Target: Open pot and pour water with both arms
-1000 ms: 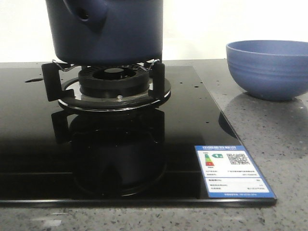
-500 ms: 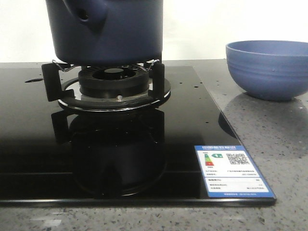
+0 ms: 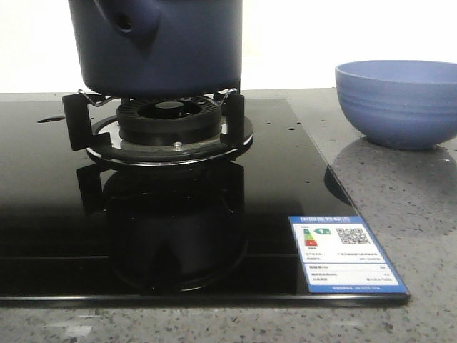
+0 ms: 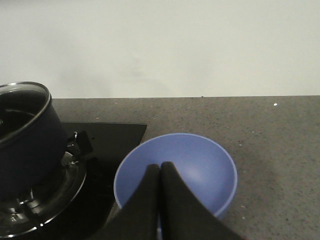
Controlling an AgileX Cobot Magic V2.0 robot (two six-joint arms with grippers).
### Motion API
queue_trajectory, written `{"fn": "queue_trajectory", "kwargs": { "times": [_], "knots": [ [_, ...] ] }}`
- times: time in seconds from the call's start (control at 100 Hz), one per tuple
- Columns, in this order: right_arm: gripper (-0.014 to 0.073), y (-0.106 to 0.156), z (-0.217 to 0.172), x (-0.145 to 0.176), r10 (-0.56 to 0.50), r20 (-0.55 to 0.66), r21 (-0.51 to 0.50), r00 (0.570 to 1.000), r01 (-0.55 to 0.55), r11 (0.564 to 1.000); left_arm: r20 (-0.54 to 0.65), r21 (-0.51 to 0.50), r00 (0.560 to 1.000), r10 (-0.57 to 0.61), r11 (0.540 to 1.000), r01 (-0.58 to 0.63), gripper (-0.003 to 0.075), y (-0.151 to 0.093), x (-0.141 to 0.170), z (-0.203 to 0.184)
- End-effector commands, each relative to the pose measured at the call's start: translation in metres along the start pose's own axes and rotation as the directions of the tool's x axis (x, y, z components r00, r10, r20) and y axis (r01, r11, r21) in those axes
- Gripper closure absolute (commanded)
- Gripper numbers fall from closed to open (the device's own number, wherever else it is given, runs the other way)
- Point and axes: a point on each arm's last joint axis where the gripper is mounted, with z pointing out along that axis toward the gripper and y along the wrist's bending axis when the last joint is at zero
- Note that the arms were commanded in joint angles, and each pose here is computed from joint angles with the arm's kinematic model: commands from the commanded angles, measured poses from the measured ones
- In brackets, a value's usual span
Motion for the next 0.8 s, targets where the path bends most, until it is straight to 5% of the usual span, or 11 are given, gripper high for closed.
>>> {"fn": "queue_trajectory", "kwargs": {
  "times": [0.0, 0.26, 0.41, 0.79],
  "knots": [
    [0.0658, -0.002, -0.02, 0.013, -0.02, 0.14, 0.051, 0.99, 0.013, 0.999, 0.093, -0.083, 0.995, -0.039, 0.995, 0.047, 0.0741, 0.003, 0.014, -0.025],
    [0.0658, -0.003, -0.041, 0.094, -0.019, 0.136, 0.052, 0.991, 0.012, 0.999, 0.13, -0.085, 0.978, -0.163, 0.981, 0.175, 0.0741, -0.007, 0.097, -0.077],
    [0.0658, -0.005, -0.055, 0.087, -0.044, 0.285, 0.095, 0.957, 0.017, 0.995, 0.182, -0.07, 0.967, -0.179, 0.978, 0.194, 0.0741, -0.011, 0.115, -0.093],
    [0.0658, -0.002, -0.053, 0.093, -0.038, 0.23, 0.063, 0.972, 0.024, 0.998, 0.191, -0.028, 0.966, -0.173, 0.983, 0.182, 0.0741, -0.017, 0.12, -0.101]
  ]
}}
